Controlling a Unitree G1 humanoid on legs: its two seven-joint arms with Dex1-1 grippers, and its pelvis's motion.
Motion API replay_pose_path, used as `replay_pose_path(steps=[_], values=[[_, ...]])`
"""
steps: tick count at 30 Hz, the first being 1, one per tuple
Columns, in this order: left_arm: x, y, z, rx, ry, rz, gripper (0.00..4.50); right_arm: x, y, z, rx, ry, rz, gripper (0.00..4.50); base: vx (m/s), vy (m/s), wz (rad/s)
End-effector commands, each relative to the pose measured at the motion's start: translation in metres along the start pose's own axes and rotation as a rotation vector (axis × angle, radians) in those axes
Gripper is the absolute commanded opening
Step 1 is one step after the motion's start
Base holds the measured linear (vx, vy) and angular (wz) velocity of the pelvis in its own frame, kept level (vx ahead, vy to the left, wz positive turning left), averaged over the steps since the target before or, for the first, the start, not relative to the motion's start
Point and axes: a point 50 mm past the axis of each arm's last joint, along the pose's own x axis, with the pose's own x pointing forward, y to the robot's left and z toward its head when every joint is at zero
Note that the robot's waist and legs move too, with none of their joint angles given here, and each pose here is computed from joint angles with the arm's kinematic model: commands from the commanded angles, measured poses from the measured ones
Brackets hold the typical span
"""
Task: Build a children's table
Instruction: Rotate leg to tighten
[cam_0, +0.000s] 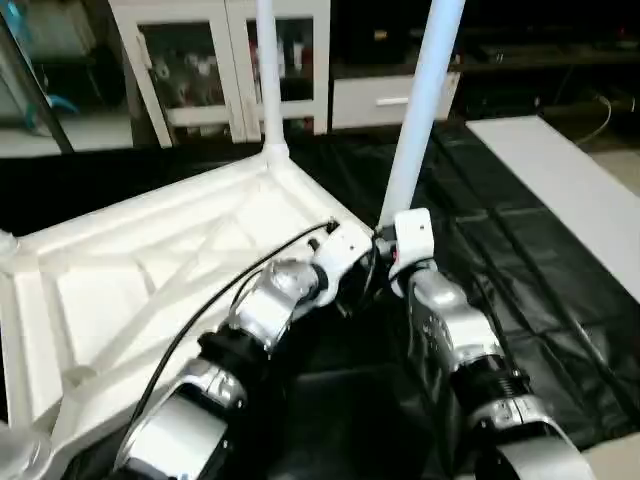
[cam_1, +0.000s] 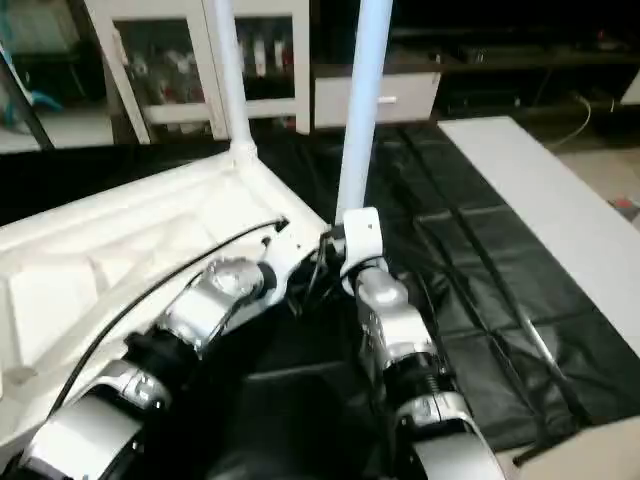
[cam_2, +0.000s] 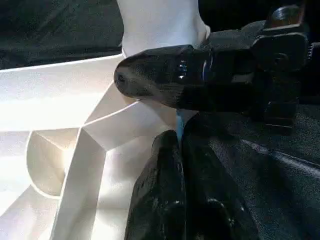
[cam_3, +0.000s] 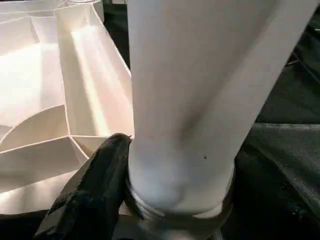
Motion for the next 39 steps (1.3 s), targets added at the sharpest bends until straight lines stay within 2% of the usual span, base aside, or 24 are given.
replay_pose_path(steps=[1,2,3,4,7,10,12,14,17,21,26,29,32,37,39], values=[[-0.001,0.006,-0.014,0.034,0.084,0.068,0.00,-0.002,0.011,-0.006,0.021,0.013,0.056,2.70,0.000,0.000,0.00],[-0.003,0.007,-0.016,0.037,0.083,0.054,0.00,-0.004,0.007,-0.001,0.014,-0.022,0.074,2.70,0.000,0.000,0.00],[-0.004,0.008,-0.016,0.039,0.081,0.047,0.00,-0.006,0.005,0.002,0.007,-0.039,0.081,3.26,0.000,0.000,0.00],[-0.007,0.008,-0.017,0.048,0.068,0.021,0.00,-0.009,-0.001,0.006,-0.007,-0.058,0.094,3.40,0.000,0.000,0.00],[-0.016,0.006,-0.022,0.078,0.069,-0.064,0.00,-0.020,-0.022,0.014,-0.050,-0.078,0.146,3.49,0.000,0.000,0.00],[-0.022,0.005,-0.027,0.109,0.091,-0.120,0.00,-0.029,-0.033,0.017,-0.077,-0.057,0.243,3.80,0.000,0.000,0.00],[-0.027,0.004,-0.029,0.117,0.094,-0.158,0.00,-0.035,-0.040,0.018,-0.126,-0.041,0.304,3.99,0.000,0.000,0.00],[-0.036,0.000,-0.030,0.125,0.085,-0.260,0.00,-0.050,-0.053,0.019,-0.231,-0.012,0.446,4.21,0.000,0.000,0.00],[-0.045,-0.006,-0.030,0.160,0.059,-0.372,0.00,-0.066,-0.060,0.020,-0.296,0.010,0.605,4.28,0.000,0.000,0.00],[-0.060,-0.014,-0.028,0.212,0.012,-0.534,0.00,-0.085,-0.064,0.020,-0.345,0.075,0.789,4.28,0.000,0.000,0.00],[-0.069,-0.020,-0.028,0.218,0.008,-0.620,0.00,-0.093,-0.064,0.017,-0.386,0.134,0.892,4.28,0.000,0.000,0.00],[-0.070,-0.021,-0.028,0.216,0.012,-0.625,0.00,-0.092,-0.061,0.014,-0.401,0.149,0.918,4.28,0.000,0.000,0.00],[-0.069,-0.020,-0.029,0.215,0.019,-0.610,0.00,-0.088,-0.049,0.011,-0.412,0.163,0.964,4.28,0.000,0.000,0.00],[-0.069,-0.021,-0.029,0.213,0.018,-0.612,0.00,-0.082,-0.045,0.012,-0.414,0.164,0.969,4.28,0.000,0.000,0.00],[-0.069,-0.020,-0.028,0.213,0.018,-0.610,0.00,-0.081,-0.044,0.013,-0.409,0.162,0.968,4.02,0.000,0.000,0.00]])
